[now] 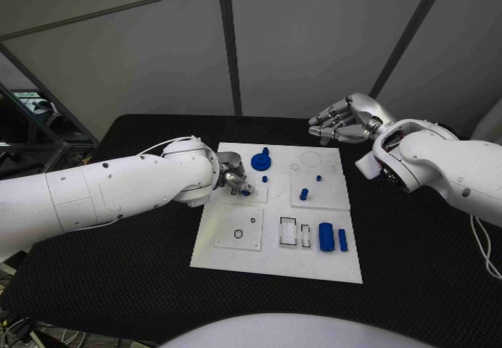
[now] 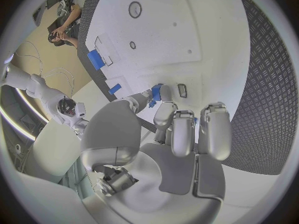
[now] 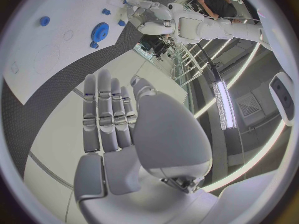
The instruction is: Assemble the parts on the task board
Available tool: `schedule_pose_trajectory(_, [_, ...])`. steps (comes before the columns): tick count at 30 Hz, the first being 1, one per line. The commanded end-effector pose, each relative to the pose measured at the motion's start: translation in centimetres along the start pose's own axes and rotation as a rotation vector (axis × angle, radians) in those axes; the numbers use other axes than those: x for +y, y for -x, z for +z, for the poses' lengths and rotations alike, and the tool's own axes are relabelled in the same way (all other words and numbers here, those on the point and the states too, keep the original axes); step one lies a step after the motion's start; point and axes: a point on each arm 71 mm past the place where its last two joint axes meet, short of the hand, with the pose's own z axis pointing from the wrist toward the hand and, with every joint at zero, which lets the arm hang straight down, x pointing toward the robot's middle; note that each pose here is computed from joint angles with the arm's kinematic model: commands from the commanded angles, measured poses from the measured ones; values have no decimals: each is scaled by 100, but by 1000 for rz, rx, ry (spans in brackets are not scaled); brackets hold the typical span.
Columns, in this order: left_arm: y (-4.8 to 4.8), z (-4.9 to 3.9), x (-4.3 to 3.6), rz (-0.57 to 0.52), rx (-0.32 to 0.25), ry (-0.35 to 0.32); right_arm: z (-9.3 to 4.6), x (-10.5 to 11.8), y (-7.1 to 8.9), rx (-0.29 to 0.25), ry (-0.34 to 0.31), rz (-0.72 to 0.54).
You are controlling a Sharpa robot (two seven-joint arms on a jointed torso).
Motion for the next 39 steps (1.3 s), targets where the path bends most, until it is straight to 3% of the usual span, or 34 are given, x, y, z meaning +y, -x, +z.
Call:
schedule_pose_trajectory(1, [-23, 10, -23, 11, 20, -2, 4, 10, 4, 3, 6, 2])
schedule_pose_trajectory(39, [6, 67, -4, 3, 15, 12, 4, 4, -2, 16, 2, 2])
